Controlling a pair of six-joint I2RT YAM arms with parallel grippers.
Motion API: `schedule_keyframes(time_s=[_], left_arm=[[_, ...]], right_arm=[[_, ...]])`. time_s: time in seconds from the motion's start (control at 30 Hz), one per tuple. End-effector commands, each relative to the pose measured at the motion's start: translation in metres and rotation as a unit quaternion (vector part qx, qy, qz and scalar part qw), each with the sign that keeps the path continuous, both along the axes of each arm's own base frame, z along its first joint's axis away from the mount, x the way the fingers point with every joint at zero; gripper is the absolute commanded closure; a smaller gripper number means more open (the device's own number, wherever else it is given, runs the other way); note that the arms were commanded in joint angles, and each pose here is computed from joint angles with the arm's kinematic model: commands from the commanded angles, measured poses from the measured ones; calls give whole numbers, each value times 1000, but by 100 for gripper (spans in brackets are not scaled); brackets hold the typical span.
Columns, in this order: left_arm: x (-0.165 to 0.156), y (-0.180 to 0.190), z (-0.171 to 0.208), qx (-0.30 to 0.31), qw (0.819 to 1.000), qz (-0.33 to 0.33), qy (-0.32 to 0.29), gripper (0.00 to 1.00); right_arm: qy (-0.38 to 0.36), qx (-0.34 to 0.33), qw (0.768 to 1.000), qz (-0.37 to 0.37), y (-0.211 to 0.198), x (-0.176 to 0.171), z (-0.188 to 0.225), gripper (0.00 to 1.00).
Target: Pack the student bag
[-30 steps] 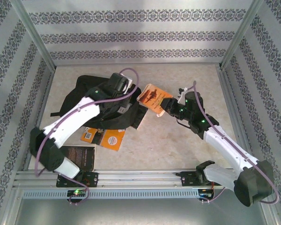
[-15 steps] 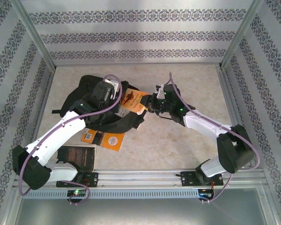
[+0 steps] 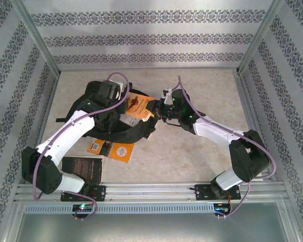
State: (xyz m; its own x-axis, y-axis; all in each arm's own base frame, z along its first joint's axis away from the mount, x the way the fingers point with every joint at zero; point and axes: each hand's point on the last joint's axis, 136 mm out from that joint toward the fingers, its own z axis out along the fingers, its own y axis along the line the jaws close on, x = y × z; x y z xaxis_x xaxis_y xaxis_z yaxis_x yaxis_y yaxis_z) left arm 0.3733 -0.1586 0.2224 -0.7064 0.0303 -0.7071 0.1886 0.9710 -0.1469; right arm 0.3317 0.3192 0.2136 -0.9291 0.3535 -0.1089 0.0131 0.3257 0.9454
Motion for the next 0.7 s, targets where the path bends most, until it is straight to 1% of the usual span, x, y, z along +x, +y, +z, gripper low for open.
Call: schedule_keyframes(time_s=[0.0,0.03,0.07,0.27,0.37,0.47,0.67], left_arm=[[15,-12,26,-34,999,-18,-33,87],[16,-11,32,-35,998,-17,-39,97],[16,-7,38,-33,998,-11,-46,100],[3,17,82,-41,992,16,-117,100],[-5,24,97,-36,989,19,-140,100],[-11,26,107,-41,986,14,-158,100],[-17,10,119,-64,982,-32,-175,100]], right_arm=[[-55,30,998,26,10,-8,42,100],[-53,22,998,27,10,-10,39,100],[-51,12,998,28,9,-11,36,100],[-43,-51,997,38,4,-24,10,100],[-27,-65,997,43,7,-24,-6,100],[-7,-66,997,42,12,-19,-17,100],[-2,-19,998,61,42,-3,0,100]])
